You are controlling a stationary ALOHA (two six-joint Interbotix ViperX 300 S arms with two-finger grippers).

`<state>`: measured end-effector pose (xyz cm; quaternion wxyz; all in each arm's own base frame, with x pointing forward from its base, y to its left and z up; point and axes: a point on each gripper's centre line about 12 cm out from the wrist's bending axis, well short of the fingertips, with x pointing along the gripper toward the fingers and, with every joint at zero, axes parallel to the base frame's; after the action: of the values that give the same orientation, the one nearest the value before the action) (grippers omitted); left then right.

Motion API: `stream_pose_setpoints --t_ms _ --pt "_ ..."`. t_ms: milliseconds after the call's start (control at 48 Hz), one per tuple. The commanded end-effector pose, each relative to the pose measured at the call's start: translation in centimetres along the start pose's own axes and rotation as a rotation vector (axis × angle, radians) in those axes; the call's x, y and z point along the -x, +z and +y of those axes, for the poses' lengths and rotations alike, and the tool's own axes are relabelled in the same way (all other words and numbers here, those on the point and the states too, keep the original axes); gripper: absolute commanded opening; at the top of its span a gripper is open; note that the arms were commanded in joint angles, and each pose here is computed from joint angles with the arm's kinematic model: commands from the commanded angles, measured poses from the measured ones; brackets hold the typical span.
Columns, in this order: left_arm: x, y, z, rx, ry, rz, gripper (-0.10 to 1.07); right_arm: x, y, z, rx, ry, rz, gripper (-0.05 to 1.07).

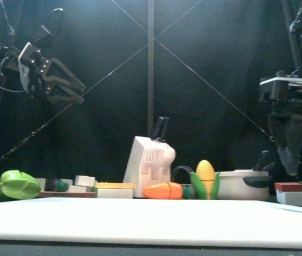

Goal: Grab corn

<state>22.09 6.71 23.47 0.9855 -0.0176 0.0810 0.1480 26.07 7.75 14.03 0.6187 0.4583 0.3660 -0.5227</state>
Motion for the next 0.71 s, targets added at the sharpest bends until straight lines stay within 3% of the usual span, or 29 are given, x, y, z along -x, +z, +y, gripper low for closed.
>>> stream_pose_setpoints --t_ms 0,250,479,688 --pt "-0.1 0.6 0.0 -0.002 -0.001 -0.018 0.92 1.9 0.6 0.7 -0.001 0.073 0.006 0.97" --pt "-0.1 0.5 -0.3 -0.006 -0.011 -0.011 0.92 3.8 2.2 1.0 0.028 0.185 -0.036 0.97" --pt "-0.1 0.3 -0.2 -0.008 -0.010 0.003 0.92 4.8 3.7 2.2 0.106 0.307 -0.128 0.97" --pt "-0.1 0.2 -0.2 -0.005 -0.009 0.008 0.92 6.1 4.6 3.1 0.177 0.380 -0.109 0.97"
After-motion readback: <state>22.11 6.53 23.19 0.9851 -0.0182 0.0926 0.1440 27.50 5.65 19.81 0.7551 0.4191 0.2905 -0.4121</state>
